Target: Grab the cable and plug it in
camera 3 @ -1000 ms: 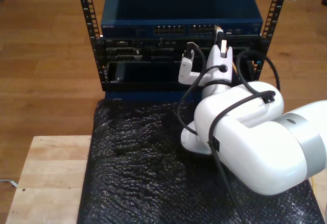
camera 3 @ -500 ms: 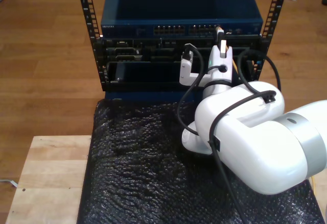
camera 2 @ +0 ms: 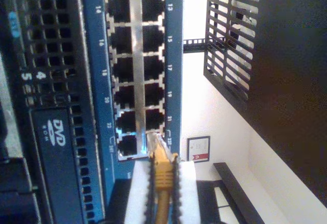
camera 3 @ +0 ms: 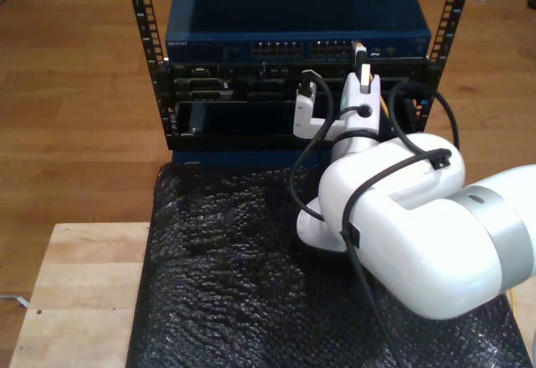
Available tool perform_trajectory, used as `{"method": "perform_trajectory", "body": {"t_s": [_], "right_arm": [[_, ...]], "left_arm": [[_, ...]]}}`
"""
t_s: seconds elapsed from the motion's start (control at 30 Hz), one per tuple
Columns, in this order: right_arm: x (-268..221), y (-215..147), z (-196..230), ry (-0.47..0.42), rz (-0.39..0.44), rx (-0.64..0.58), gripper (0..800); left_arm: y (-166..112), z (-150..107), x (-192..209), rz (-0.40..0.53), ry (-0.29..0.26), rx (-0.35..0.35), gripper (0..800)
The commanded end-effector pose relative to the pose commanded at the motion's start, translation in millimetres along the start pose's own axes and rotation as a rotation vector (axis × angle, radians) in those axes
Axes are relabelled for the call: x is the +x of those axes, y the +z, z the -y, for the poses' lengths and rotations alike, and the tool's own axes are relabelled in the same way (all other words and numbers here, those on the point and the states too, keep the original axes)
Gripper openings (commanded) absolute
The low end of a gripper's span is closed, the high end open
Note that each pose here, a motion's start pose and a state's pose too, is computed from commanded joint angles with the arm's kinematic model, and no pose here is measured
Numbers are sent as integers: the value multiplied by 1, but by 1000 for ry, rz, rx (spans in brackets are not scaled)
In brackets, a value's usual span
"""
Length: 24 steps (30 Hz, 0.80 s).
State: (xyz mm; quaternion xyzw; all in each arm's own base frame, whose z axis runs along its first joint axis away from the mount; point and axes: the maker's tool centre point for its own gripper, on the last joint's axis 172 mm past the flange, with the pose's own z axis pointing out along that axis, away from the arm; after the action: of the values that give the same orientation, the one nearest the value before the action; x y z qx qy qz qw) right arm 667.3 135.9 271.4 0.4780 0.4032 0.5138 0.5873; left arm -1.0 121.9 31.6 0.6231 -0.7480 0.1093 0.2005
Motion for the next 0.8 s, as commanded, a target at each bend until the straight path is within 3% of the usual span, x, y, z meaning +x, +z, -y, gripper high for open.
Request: {"method": "perform_trajectory", "body": {"t_s": [0.8], "right_arm": [[2,8,5,10,0,3,0]], "left_arm": [[0,0,0,0,0,0,800]]}}
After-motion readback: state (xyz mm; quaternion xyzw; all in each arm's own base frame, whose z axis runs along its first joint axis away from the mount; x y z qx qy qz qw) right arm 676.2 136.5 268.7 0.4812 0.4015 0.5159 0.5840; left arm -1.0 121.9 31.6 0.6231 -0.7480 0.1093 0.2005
